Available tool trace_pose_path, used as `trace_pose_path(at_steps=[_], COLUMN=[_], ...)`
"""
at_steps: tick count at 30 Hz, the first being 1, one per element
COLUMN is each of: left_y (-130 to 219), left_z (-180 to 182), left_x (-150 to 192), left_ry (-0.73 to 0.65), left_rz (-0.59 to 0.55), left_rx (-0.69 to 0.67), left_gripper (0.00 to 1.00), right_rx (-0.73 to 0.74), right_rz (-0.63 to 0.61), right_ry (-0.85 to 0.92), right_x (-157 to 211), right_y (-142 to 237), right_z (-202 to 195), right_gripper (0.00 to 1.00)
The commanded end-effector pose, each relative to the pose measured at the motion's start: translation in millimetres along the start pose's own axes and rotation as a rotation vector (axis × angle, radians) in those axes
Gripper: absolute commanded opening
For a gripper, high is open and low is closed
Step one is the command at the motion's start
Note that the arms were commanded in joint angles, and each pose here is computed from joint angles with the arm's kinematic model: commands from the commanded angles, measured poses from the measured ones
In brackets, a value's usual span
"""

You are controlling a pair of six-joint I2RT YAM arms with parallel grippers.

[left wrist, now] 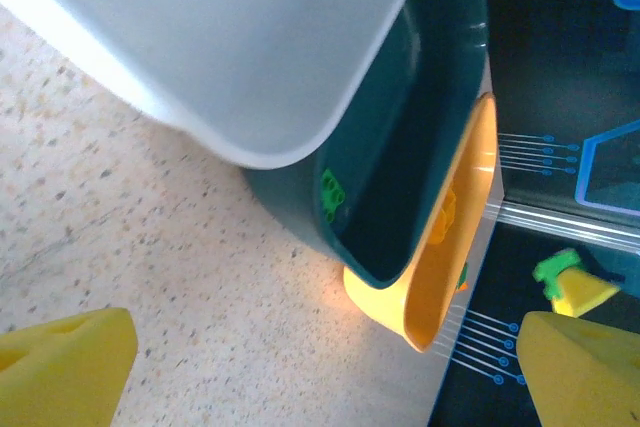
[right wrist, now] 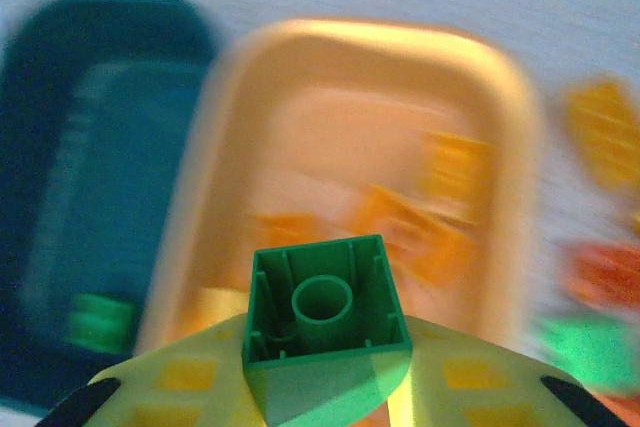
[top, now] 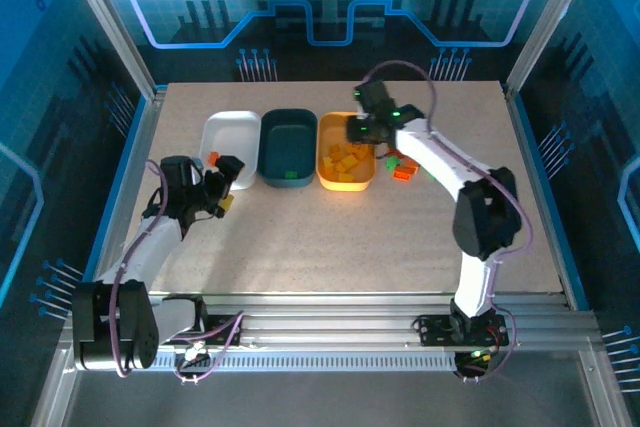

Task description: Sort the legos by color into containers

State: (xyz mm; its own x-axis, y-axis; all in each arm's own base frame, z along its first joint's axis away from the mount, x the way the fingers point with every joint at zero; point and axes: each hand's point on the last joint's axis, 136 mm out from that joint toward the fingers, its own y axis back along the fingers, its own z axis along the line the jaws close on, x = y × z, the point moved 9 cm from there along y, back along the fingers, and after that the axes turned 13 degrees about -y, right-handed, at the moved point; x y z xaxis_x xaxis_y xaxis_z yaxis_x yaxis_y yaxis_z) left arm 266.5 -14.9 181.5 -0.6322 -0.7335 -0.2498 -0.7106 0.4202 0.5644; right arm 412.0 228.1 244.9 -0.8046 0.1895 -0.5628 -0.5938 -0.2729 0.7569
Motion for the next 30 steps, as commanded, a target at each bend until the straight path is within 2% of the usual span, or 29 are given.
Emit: trace_pose_path(at_steps=[1,7,8,9,11,13,15,17,19,25,27,30], left_y=[2.2,9.9,10.9,11.4,12.3,12.3,11.1,8.8,3.3,-30.7,-41.9,-55.8], left_z=[6.7,8.0,6.2,4.5,-0.1,-3.4,-8.0,-16.8,-30.2,-77.0,-88.1,-100.7], left_x=[10.1,19.0,19.2,19.1,18.9,18.5,19.3,22.6,32.8,93.1,108.4,119.9], left_ry=[0.062,0.035,0.026,0.021,0.006,-0.006,-0.020,-0.052,-0.114,-0.353,-0.393,-0.421], left_rz=[0.058,0.076,0.079,0.085,0.095,0.101,0.105,0.118,0.146,0.313,0.353,0.388], left_rx=[0.030,0.039,0.051,0.060,0.087,0.106,0.126,0.150,0.176,0.255,0.287,0.305], left_gripper=[0.99,0.99,0.99,0.99,0.99,0.99,0.99,0.99,0.99,0.99,0.99,0.99], right_rx=[-0.080,-0.104,-0.105,-0.094,-0.095,-0.096,-0.079,0.011,0.096,0.317,0.374,0.481], right_rz=[0.084,0.183,0.192,0.192,0.179,0.151,0.084,0.019,-0.038,0.093,0.148,0.159], right_ry=[0.050,0.092,0.088,0.078,0.074,0.080,0.089,0.090,0.050,-0.188,-0.235,-0.264], right_x=[21.4,37.3,37.6,36.8,32.4,27.6,16.6,12.2,13.6,33.6,42.8,52.3], right_y=[-38.0,-82.0,-84.3,-83.9,-75.5,-62.2,-32.1,-5.5,9.5,14.0,15.5,15.7], right_z=[55.5,92.3,94.5,95.4,96.5,96.0,91.2,69.7,27.2,-137.5,-173.8,-206.5], right_gripper=[0.33,0.36,0.42,0.54,0.62,0.64,0.65,0.65,0.67,0.62,0.63,0.65])
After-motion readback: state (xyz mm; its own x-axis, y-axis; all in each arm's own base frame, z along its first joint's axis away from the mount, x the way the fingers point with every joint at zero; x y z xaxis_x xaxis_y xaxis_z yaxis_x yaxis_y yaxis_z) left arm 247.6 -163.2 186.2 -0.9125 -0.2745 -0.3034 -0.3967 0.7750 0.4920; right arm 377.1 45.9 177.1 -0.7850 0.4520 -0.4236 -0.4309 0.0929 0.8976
